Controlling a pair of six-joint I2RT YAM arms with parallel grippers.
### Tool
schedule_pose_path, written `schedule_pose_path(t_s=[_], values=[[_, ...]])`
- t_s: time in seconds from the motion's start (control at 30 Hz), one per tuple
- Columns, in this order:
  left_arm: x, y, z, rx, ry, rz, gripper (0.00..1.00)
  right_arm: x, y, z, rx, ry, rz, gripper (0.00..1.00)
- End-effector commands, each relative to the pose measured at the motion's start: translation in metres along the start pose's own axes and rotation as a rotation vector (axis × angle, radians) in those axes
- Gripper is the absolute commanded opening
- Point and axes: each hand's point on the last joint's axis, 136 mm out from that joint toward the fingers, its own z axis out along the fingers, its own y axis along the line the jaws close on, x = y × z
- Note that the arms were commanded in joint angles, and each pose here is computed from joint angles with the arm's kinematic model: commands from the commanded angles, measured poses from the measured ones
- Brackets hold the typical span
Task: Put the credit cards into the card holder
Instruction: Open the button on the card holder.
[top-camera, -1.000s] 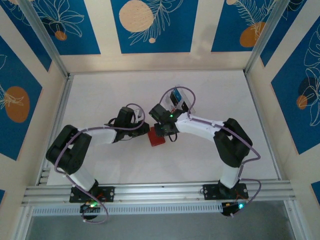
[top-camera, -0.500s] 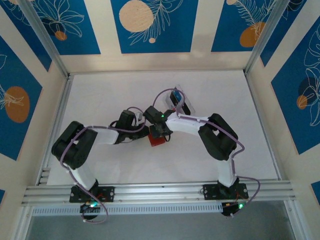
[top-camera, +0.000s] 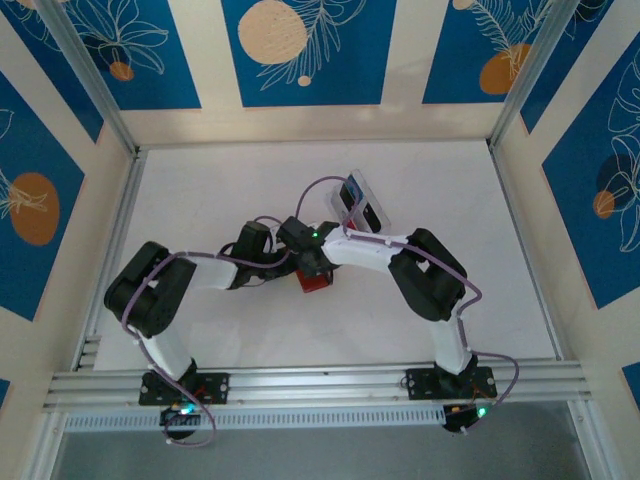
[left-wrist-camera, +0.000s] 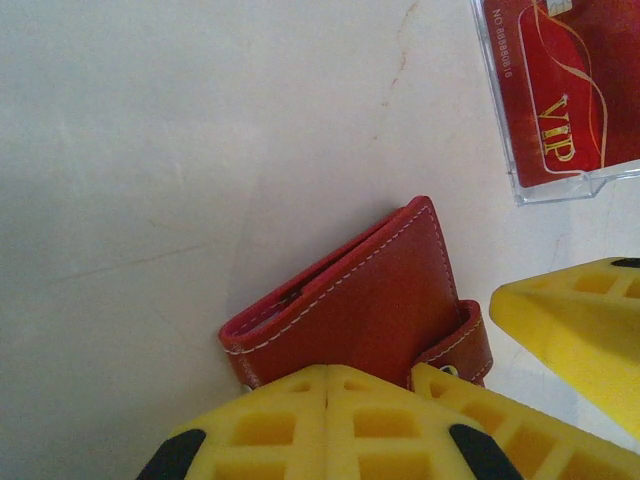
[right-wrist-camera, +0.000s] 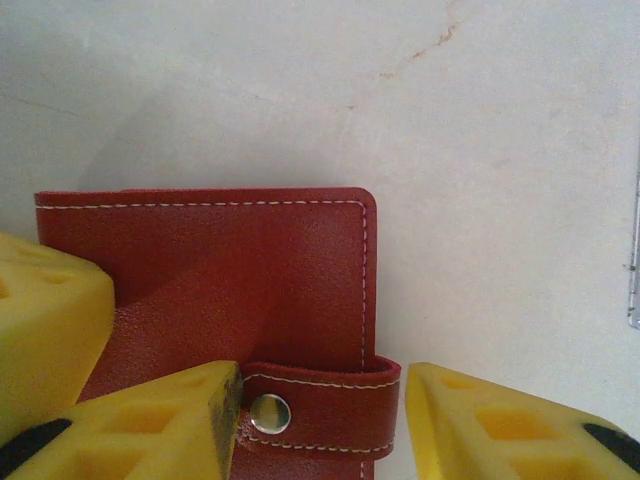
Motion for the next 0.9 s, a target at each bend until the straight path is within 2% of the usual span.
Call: schedule_pose_path(t_s=[0.0,0.2,0.43,0.53,0.73,0.87], values=[[0.026,0.027,0.011,-0.093,0.064,-0.014,0.0,0.024,0.023,0.014,-0.118,0.085,-0.046,0.5],[0.028,0.031,0.013,-0.103,0.071,-0.015,0.0,0.024,0.029,0.003,-0.298,0.083,0.031,0.51],[0.03,0.032,0.015,-0.103,0.077,-0.019,0.0,0.023,0.031,-0.002,-0.383,0.078,0.048,0.55],[0.029,0.032,0.016,-0.102,0.076,-0.02,0.0,0.026,0.027,0.005,-0.338,0.085,0.041,0.55],[0.031,0.032,0.017,-0.103,0.082,-0.022,0.0,0.03,0.016,0.015,-0.135,0.054,-0.03,0.57],[0.031,0.032,0.018,-0.105,0.083,-0.021,0.0,0.034,0.018,0.02,-0.097,0.049,-0.055,0.58]])
